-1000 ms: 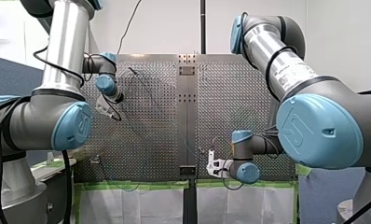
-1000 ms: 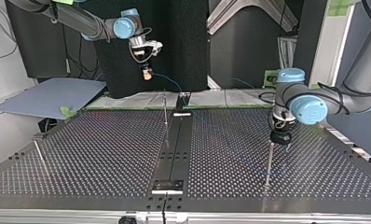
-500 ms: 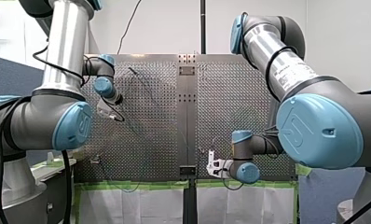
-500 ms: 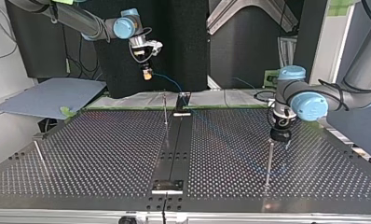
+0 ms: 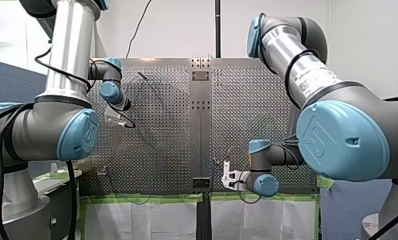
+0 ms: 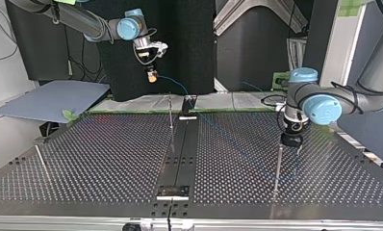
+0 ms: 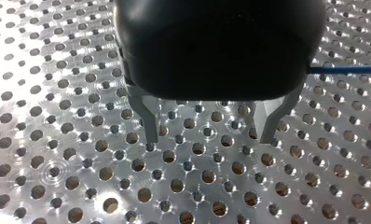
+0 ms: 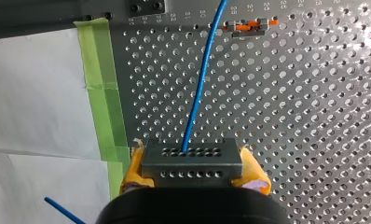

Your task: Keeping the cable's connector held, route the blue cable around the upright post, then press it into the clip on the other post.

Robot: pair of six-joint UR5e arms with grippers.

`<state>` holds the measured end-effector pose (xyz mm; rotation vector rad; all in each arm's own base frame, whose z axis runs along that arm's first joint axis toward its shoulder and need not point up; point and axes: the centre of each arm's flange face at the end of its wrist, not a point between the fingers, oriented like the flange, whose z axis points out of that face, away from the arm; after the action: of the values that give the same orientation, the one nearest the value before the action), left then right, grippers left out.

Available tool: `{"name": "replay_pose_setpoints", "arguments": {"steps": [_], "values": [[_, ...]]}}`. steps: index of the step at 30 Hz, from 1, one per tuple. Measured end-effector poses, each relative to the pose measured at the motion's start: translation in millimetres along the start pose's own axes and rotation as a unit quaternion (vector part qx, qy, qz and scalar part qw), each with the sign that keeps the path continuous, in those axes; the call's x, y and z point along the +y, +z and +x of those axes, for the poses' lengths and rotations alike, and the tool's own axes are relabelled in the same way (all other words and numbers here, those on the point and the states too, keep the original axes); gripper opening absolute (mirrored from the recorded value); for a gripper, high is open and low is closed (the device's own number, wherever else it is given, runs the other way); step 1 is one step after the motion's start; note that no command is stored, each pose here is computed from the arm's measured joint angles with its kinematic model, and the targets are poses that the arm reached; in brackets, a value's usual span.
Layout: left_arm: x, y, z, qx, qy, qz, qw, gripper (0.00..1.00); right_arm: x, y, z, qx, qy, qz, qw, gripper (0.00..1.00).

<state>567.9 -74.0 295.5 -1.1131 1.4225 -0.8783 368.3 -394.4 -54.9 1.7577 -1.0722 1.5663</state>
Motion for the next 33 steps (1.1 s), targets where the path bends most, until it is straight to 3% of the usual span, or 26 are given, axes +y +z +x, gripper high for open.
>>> {"name": "replay_pose_setpoints", "arguments": {"steps": [12, 18, 24, 33], "values": [[-1.9, -4.2, -1.1, 0.003, 0.028, -0.008, 0.9996, 1.00, -0.7, -0.4, -0.5, -0.001, -0.0001, 0.001, 1.0000, 0.00], [-3.0, -10.7, -6.5, -0.004, 0.058, -0.026, 0.9980, 1.00, -0.9, -0.4, -0.5, -0.001, -0.0001, 0.001, 1.0000, 0.00], [-8.2, -21.2, -12.7, -0.020, 0.087, -0.048, 0.9948, 1.00, -0.9, -0.3, -0.5, 0.000, -0.0001, 0.001, 1.0000, 0.00], [-17.1, -32.8, -17.8, -0.046, 0.135, -0.067, 0.9875, 1.00, -1.5, -0.2, -0.3, 0.000, -0.0001, 0.001, 1.0000, 0.00]]}}
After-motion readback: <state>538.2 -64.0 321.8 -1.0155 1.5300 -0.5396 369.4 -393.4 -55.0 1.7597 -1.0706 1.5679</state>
